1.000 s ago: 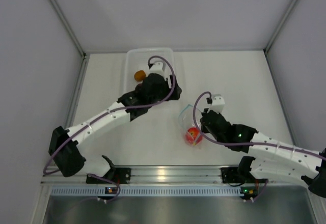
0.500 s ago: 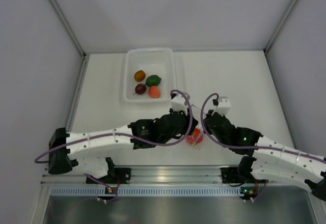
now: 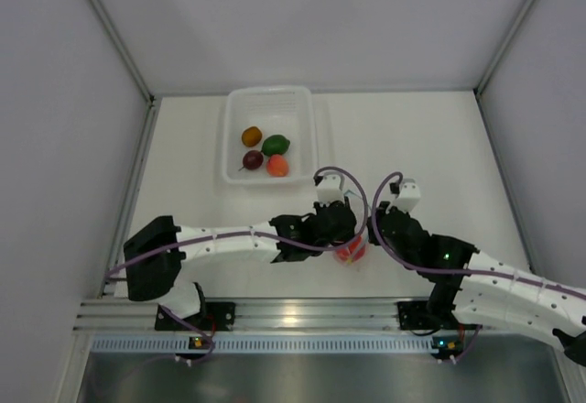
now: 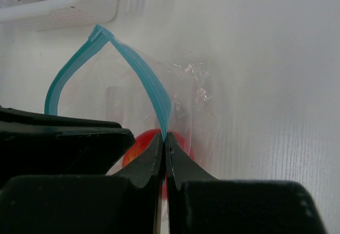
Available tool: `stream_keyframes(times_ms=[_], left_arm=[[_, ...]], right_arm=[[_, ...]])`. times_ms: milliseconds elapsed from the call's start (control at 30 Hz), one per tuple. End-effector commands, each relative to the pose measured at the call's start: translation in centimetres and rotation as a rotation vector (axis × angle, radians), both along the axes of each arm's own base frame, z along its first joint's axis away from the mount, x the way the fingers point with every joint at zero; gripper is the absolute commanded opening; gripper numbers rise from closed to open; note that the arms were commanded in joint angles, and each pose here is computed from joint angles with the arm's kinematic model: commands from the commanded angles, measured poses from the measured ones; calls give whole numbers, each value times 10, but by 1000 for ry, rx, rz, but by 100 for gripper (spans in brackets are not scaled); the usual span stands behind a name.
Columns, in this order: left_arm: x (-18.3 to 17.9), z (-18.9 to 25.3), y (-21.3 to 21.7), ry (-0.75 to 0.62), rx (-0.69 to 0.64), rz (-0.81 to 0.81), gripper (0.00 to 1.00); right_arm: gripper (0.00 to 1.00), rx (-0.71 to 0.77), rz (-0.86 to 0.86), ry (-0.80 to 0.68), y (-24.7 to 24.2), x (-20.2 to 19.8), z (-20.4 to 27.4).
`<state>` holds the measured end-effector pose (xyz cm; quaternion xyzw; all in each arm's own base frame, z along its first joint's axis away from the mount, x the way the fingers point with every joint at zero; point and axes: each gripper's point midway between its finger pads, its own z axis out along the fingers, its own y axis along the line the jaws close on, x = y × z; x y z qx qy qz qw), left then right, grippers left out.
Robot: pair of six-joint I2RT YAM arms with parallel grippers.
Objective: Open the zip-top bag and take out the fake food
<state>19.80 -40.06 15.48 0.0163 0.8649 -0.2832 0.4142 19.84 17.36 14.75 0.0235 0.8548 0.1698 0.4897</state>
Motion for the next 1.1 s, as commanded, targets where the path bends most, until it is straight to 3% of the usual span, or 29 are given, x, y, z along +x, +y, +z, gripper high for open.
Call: stream_keyframes(times_ms=[0, 167, 400, 667, 800, 1067], left_arm=[[10, 9, -23, 24, -85, 12, 25], [3, -11, -27, 68, -52, -18, 26], [-18, -37, -14, 96, 138, -68, 32], [-33, -48, 2, 87, 285, -114, 55], [-40, -55, -1, 109, 307, -146, 59], [-48, -68, -6, 131, 340, -171, 78]], right_arm=[[0, 61, -19, -30, 5, 6, 11], [0, 27, -43, -23, -1, 7, 6], [0, -67, -72, -20, -14, 9, 2], [0, -121, -80, -29, -22, 9, 8], [0, -142, -84, -30, -25, 9, 10], [0, -129, -50, -21, -17, 8, 8]])
